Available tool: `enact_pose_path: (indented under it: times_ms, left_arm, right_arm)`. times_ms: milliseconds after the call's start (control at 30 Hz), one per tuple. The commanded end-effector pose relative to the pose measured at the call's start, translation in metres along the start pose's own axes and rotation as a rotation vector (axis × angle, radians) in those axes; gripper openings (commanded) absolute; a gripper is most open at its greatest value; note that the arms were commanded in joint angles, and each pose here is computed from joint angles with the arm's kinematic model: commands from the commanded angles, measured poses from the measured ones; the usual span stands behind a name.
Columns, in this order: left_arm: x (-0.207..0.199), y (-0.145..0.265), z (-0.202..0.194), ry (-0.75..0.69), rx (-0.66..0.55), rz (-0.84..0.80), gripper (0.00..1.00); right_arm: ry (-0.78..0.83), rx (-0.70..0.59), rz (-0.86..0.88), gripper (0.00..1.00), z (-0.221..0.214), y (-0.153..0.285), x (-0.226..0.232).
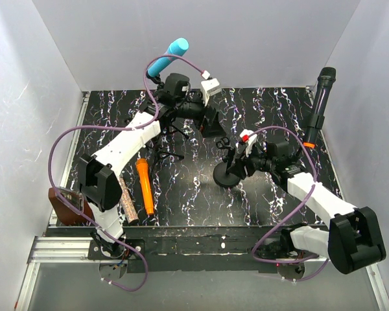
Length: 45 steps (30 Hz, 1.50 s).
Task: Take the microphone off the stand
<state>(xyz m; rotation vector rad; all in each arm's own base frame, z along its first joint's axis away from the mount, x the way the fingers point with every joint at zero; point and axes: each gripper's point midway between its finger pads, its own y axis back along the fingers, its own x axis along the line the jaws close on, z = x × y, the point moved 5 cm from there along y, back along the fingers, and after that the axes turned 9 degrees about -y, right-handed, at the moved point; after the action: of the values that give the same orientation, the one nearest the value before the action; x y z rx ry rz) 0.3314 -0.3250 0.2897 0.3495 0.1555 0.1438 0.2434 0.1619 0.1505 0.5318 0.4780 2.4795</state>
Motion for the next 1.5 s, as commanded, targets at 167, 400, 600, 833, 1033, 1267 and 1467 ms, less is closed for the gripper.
enact_pose_path:
  times_ms: [167, 400, 600, 833, 1033, 1267, 1467]
  left_arm:
    - [-0.026, 0.041, 0.071, -0.227, -0.099, 0.002, 0.98]
    - [-0.031, 0.060, 0.083, -0.276, -0.090, 0.069, 0.98]
    - [-0.039, 0.090, 0.097, -0.363, -0.086, 0.170, 0.98]
    - [-0.036, 0.117, 0.089, -0.372, -0.039, 0.302, 0.98]
    - [-0.029, 0.141, 0.101, -0.407, -0.027, 0.420, 0.98]
    - [0.020, 0.179, 0.117, -0.424, 0.003, 0.706, 0.98]
    - [0.066, 0.206, 0.125, -0.449, 0.049, 0.758, 0.98]
  right_arm:
    - [0.044, -0.113, 0.010, 0.54, 0.040, -0.016, -0.010]
    - [0.121, -0.192, -0.014, 0.20, 0.071, -0.035, -0.028]
    - [0.208, -0.252, -0.108, 0.06, 0.112, -0.059, -0.062]
    - [0.290, -0.332, -0.258, 0.01, 0.162, -0.094, -0.115]
    - [0.302, -0.346, -0.323, 0.01, 0.180, -0.117, -0.151]
    - [0.250, -0.273, -0.233, 0.73, 0.152, -0.102, -0.129]
    - [0.120, -0.302, -0.170, 0.77, 0.154, -0.050, -0.086]
